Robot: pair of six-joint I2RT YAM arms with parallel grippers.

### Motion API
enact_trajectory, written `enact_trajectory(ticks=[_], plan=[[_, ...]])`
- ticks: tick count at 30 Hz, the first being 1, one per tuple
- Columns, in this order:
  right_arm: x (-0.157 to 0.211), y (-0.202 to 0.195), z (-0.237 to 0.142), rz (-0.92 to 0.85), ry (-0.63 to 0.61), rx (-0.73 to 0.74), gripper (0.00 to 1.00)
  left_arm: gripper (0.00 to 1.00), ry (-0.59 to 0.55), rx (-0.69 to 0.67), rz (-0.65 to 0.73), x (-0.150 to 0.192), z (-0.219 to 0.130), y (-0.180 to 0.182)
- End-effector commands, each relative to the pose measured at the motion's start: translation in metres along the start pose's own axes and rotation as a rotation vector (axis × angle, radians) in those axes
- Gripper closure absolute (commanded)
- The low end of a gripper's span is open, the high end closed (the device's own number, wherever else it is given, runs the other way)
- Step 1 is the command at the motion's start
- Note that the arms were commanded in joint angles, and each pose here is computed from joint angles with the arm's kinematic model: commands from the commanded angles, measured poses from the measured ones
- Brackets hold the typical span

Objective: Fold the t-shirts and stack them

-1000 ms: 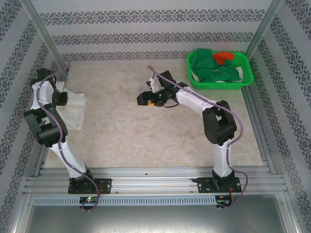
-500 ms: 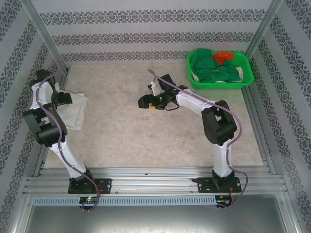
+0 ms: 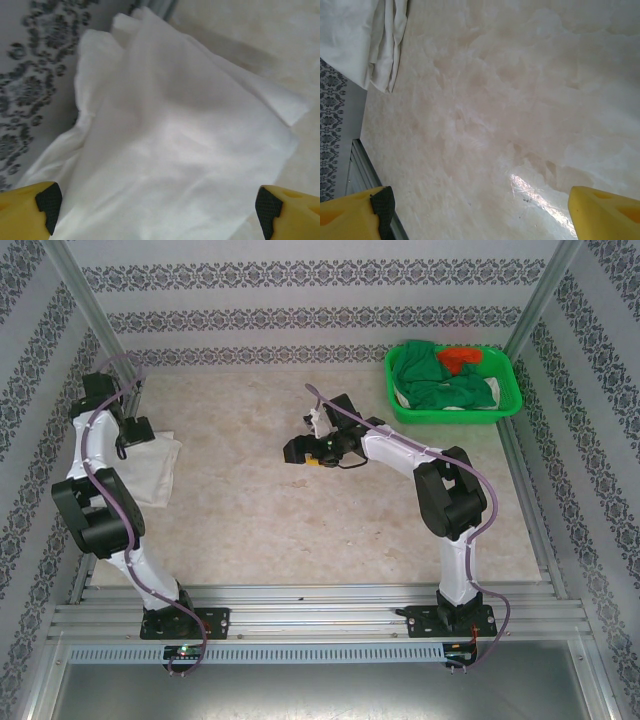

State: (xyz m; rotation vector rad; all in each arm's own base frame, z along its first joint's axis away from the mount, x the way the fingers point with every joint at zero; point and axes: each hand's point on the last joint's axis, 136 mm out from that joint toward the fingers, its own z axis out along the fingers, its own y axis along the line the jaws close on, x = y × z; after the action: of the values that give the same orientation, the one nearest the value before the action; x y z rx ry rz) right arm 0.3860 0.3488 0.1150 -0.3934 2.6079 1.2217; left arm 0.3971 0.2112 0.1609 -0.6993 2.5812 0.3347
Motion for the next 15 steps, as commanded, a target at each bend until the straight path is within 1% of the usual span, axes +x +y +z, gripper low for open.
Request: enact_trajectory(ticks=[1, 3, 6, 7, 8, 13, 15], plan=[[-0.003, 0.008, -0.006, -0.023, -0.024, -0.001, 0.10, 0.00, -0.157, -0.106, -0.041, -0.027, -0.033, 0.025], [-0.002, 0.008, -0.008, -0.028, -0.028, 0.002, 0.10, 0.00, -0.230, -0.055, -0.014, -0.037, -0.045, 0.018], [-0.003, 0.008, -0.010, -0.025, -0.035, 0.001, 0.10, 0.00, -0.311, 0.090, 0.034, -0.037, -0.047, -0.008], [-0.004, 0.007, -0.010, -0.022, -0.037, 0.000, 0.10, 0.00, -0.312, 0.124, 0.043, -0.033, -0.044, -0.015], [-0.004, 0.007, -0.010, -0.019, -0.036, -0.003, 0.10, 0.00, -0.297, 0.139, 0.026, -0.027, -0.038, -0.017], [-0.007, 0.010, -0.011, -0.023, -0.039, -0.014, 0.10, 0.00, -0.142, 0.153, -0.044, 0.001, 0.003, -0.017], [-0.006, 0.010, -0.011, -0.023, -0.036, -0.011, 0.10, 0.00, -0.080, 0.156, -0.109, 0.012, 0.022, -0.011]])
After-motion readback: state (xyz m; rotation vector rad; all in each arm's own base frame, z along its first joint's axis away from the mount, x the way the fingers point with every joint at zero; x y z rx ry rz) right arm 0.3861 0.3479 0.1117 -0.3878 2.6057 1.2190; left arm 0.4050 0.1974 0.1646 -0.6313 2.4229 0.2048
